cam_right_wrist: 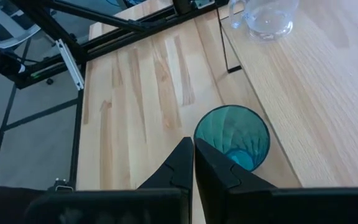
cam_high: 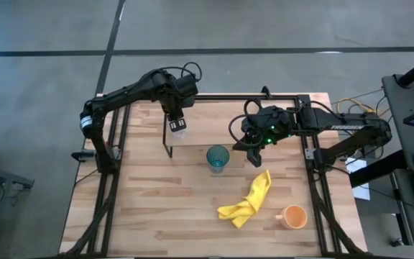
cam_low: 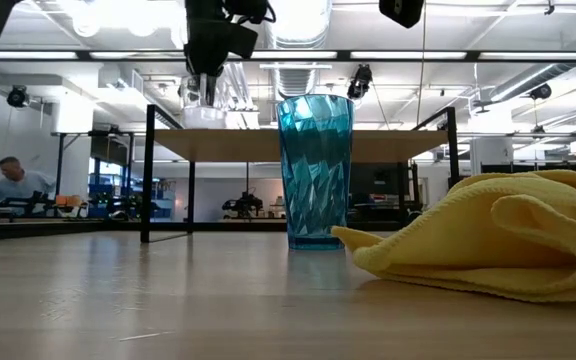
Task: Stack small to large cups/mugs on shelf
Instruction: Put the transparent mug on the shelf, then put the yellow mug on the shelf
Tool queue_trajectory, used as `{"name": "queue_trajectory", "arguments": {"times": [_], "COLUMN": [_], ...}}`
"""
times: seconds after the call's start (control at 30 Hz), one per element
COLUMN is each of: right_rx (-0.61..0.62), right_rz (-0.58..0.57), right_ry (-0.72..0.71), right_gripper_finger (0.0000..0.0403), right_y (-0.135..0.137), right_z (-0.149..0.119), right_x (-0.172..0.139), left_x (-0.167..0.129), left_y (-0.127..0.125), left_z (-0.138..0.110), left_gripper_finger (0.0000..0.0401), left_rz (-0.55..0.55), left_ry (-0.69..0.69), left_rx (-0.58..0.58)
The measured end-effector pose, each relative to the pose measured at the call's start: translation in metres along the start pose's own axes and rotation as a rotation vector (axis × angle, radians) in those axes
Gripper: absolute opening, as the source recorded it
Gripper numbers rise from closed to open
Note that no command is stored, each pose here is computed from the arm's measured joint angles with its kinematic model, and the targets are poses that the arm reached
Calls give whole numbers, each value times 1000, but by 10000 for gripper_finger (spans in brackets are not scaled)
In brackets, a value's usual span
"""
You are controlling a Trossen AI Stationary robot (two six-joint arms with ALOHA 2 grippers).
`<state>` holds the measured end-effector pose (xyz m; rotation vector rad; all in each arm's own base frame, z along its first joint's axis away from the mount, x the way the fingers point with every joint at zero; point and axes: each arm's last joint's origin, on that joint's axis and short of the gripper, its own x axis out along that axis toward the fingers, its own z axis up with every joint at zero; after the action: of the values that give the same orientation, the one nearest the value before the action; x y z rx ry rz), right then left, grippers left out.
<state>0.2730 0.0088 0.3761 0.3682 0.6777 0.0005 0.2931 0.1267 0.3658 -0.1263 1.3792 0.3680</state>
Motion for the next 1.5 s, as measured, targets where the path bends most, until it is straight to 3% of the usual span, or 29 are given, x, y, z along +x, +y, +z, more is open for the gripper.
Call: {"name": "queue_trajectory", "arguments": {"times": [0.17,0.4,0.73,0.93,1.07,1.37,1.5], "right_rx": [1,36,136,368,515,996,1171], "right_rz": [-2,-11,-69,-70,-174,-306,-440], "right_ry": [-1,23,274,592,752,744,740], "right_gripper_finger": [9,9,61,90,93,93,93], "right_y": [-1,-2,-3,11,28,72,83], "right_z": [0,-1,-25,-56,-79,-103,-118], "right_x": [1,5,9,-5,-17,-5,6], "left_x": [-11,-43,-89,-112,-125,-141,-144], "left_y": [3,2,3,5,6,7,7], "left_z": [-1,-1,-5,-15,-27,-44,-47], "left_gripper_finger": [58,59,59,59,59,59,59], "left_rz": [60,56,64,69,72,75,76], "left_ry": [-39,-171,-352,-429,-468,-522,-532], "left_rx": [-6,-11,-23,-34,-40,-48,-49]}}
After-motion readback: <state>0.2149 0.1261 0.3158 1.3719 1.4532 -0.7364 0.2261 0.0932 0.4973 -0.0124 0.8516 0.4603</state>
